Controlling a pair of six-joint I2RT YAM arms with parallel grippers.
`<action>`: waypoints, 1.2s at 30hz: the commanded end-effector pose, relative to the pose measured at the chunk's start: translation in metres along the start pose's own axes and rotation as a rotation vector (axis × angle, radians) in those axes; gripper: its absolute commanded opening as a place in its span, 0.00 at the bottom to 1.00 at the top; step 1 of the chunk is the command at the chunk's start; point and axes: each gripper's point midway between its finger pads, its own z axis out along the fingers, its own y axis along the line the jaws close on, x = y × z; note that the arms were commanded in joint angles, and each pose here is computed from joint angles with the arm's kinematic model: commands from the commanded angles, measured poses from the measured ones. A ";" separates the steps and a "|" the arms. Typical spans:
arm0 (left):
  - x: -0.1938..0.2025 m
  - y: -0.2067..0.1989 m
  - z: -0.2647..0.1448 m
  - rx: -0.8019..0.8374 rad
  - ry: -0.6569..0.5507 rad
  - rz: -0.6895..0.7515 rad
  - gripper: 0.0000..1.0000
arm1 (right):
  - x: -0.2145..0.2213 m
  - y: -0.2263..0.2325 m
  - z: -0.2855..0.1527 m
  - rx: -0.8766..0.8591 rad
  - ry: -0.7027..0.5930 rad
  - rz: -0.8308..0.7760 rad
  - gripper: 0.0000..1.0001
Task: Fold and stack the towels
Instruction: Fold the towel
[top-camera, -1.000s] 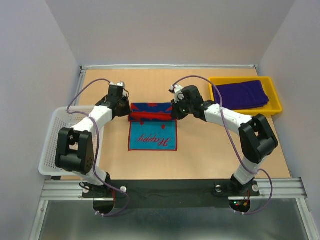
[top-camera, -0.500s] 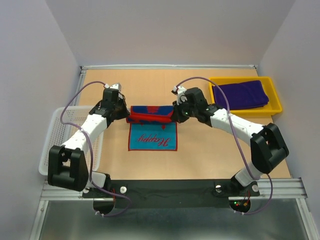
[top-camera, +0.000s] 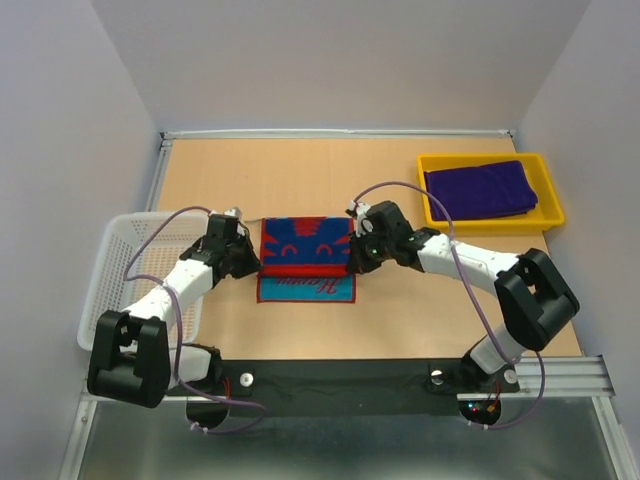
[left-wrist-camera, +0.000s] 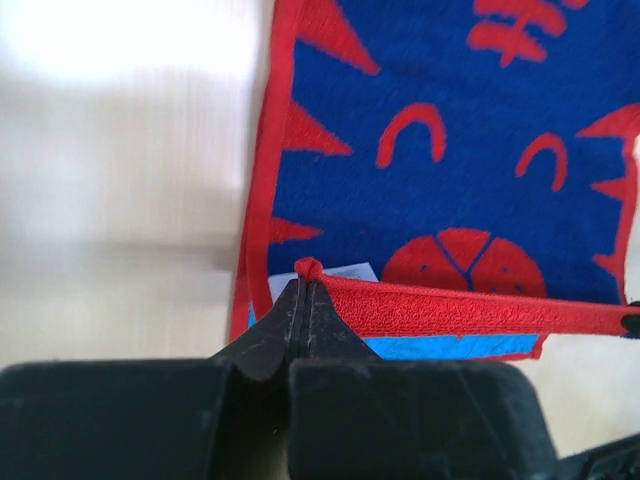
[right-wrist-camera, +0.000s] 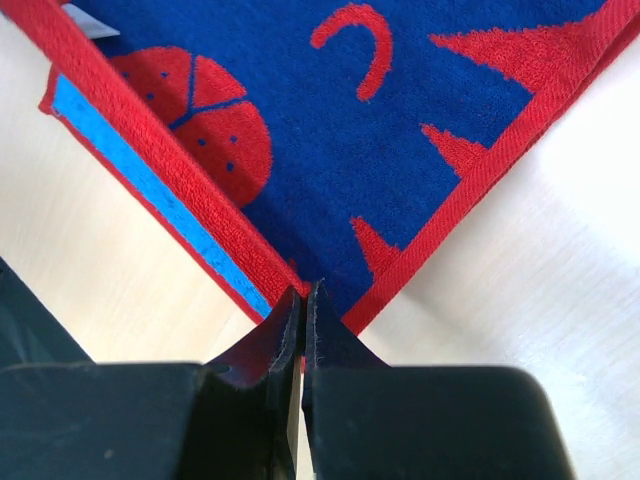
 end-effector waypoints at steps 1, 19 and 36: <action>-0.001 0.023 0.009 -0.082 -0.036 -0.047 0.00 | 0.031 -0.033 0.000 0.146 0.086 0.054 0.01; -0.029 0.013 -0.011 -0.095 -0.099 -0.012 0.00 | 0.007 -0.022 -0.007 0.121 0.028 0.060 0.00; -0.008 0.016 -0.017 -0.076 -0.065 -0.041 0.00 | 0.037 -0.009 -0.013 0.064 0.094 0.136 0.01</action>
